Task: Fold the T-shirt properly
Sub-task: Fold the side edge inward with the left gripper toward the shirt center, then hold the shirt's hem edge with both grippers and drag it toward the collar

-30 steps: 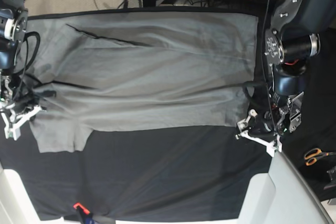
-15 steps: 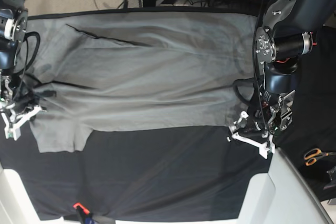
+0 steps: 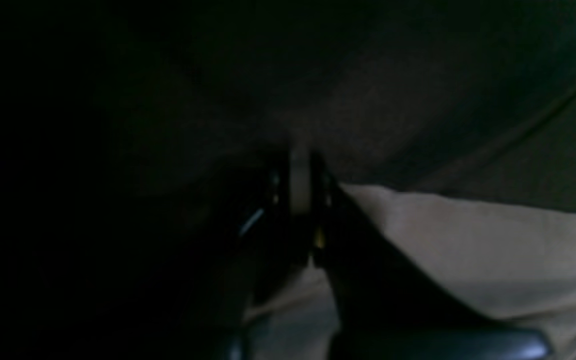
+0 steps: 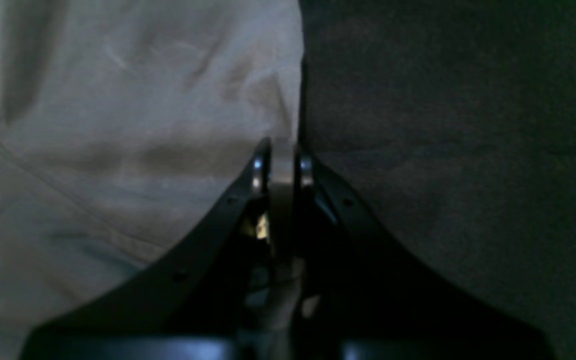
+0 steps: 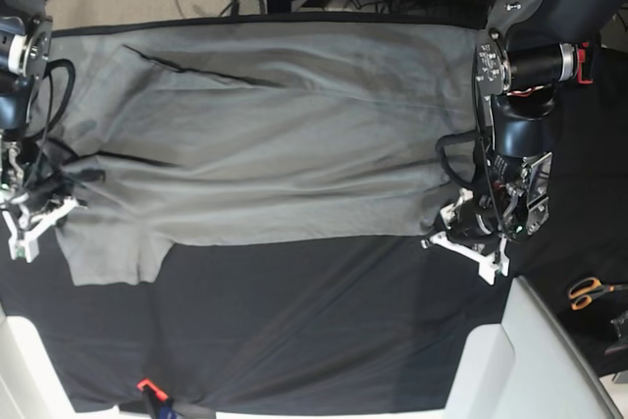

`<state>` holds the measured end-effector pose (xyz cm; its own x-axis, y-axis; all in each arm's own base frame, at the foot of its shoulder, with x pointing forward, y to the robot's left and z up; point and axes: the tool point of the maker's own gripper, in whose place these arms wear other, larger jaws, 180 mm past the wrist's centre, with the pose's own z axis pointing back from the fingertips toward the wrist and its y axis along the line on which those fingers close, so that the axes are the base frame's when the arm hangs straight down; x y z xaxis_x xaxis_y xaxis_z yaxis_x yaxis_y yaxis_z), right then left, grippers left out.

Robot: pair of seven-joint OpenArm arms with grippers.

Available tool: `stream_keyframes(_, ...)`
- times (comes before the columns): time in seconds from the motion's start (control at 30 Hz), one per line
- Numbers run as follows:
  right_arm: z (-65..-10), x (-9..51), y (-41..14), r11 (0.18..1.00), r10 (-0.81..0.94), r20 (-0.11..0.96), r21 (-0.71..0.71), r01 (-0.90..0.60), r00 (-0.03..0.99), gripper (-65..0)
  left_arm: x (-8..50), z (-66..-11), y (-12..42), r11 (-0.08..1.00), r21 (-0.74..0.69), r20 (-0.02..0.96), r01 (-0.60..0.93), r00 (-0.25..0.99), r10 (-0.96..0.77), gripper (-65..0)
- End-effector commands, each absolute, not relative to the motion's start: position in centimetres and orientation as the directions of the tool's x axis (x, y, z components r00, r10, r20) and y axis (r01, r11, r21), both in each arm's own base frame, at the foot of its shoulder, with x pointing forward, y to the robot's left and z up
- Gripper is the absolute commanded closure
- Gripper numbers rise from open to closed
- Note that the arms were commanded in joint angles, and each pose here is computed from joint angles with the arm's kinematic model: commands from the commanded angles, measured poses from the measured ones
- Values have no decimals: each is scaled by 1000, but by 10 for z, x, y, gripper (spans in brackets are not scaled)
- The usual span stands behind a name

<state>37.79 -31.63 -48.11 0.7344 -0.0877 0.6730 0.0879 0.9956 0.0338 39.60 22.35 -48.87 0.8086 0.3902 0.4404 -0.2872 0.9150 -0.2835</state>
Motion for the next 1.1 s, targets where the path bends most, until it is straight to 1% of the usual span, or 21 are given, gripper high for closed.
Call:
stream_keyframes(0.0, -460, 394, -330, 995, -81, 719, 16, 99, 690, -2, 389, -491, 231, 921, -251, 406, -296, 832, 378, 0)
stream_keyframes(0.23, -462, 396, -322, 995, -84, 721, 28, 93, 688, -2, 396, -482, 244, 928, -231, 431, -294, 824, 368, 0)
stream_keyframes(0.37, -461, 399, -318, 995, -86, 726, 33, 90, 683, -2, 413, -457, 252, 937, -222, 504, -268, 791, 346, 0)
stream_keyframes(0.47, -459, 401, -318, 995, -86, 731, 34, 89, 677, -2, 418, -445, 255, 942, -218, 513, -257, 790, 335, 0)
stream_keyframes(0.53, -452, 407, -318, 996, -76, 746, 28, 84, 661, -2, 425, -434, 256, 945, -217, 542, -244, 775, 324, 0)
stream_keyframes(0.7, -431, 423, -313, 998, -50, 794, 14, 65, 606, -2, 430, -427, 254, 948, -219, 560, -233, 765, 317, 0)
stream_keyframes(0.9, -418, 431, -314, 998, -34, 815, 1, 58, 579, -2, 435, -421, 254, 945, -229, 570, -234, 754, 325, 0)
stream_keyframes(1.07, -413, 434, -315, 998, -28, 825, -5, 57, 565, -2, 451, -398, 254, 949, -231, 620, -214, 719, 313, 0)
